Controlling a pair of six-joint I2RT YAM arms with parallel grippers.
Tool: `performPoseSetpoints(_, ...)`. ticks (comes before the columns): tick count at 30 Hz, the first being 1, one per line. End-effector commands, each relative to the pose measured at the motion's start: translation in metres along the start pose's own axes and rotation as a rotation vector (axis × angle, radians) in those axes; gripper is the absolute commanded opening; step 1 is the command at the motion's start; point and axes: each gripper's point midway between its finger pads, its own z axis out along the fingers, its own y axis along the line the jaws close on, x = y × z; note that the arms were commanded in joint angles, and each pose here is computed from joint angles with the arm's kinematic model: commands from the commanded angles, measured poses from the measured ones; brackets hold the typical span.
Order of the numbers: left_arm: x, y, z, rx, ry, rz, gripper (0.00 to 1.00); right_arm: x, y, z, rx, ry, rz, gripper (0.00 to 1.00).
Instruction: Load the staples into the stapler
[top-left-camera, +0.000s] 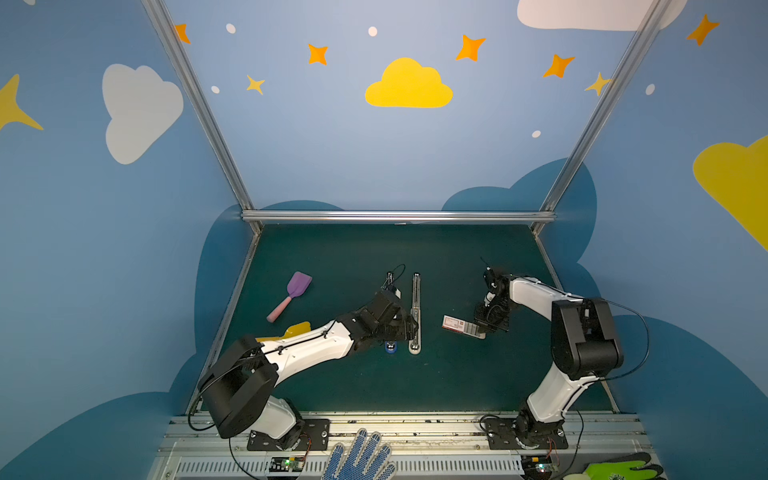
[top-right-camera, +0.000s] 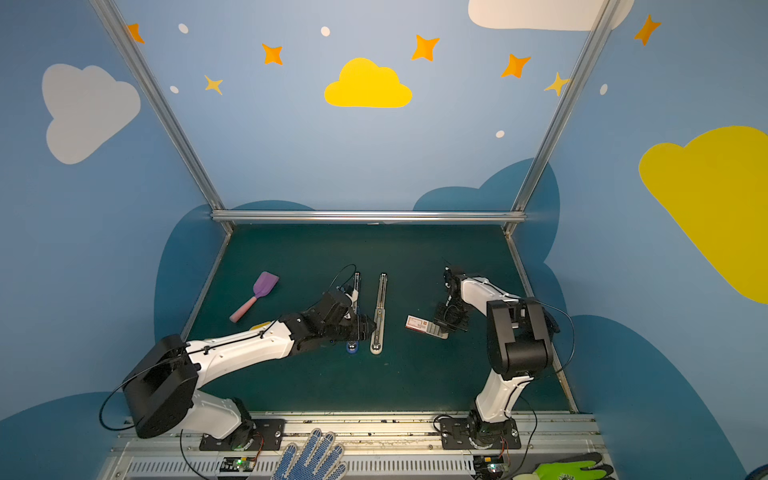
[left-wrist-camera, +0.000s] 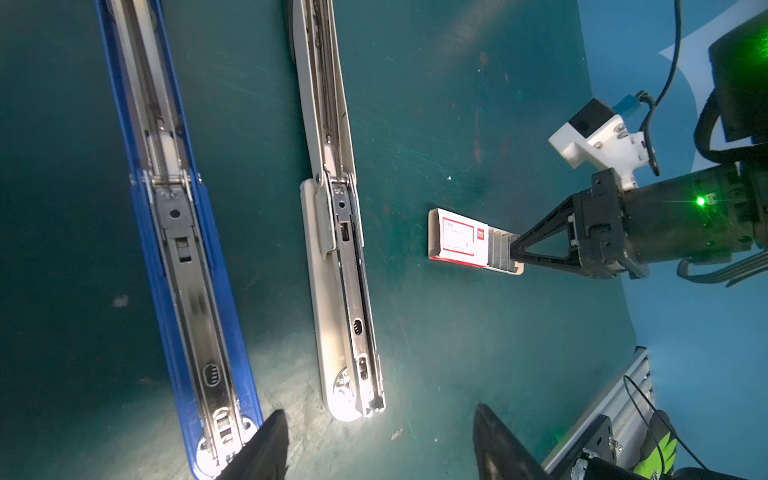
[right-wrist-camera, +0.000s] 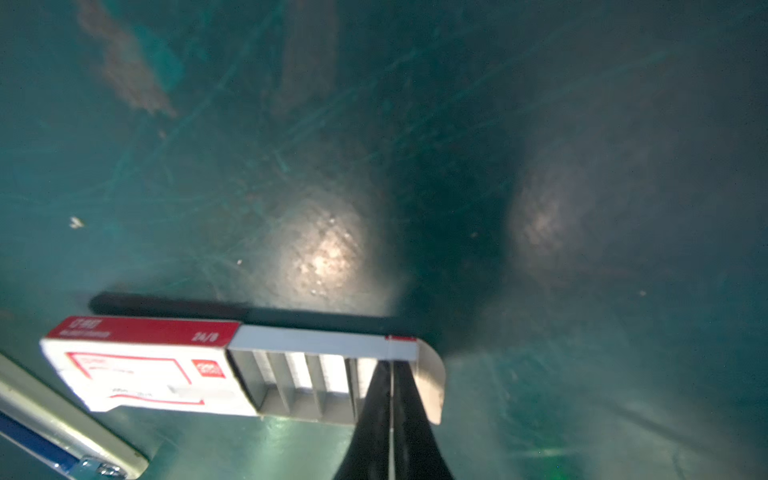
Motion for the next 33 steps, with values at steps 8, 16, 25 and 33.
performPoseSetpoints(8, -0.009, -0.010, -0.007, 0.020, -0.025, 0.014, 0.70, 0.002, 0.003, -0.022, -0.010, -0.022, -0.036, 0.00)
performPoseSetpoints(16, -0.019, -0.019, -0.014, 0.049, -0.046, 0.005, 0.70, 0.004, 0.011, -0.062, -0.089, -0.108, -0.066, 0.00)
performPoseSetpoints(25, -0.054, -0.036, -0.051, 0.284, -0.056, -0.125, 0.64, 0.017, 0.081, -0.133, -0.476, -0.223, -0.283, 0.00)
performPoseSetpoints(33, -0.104, -0.050, -0.113, 0.615, -0.106, -0.161, 0.57, 0.060, 0.166, -0.217, -1.000, -0.269, -0.597, 0.00)
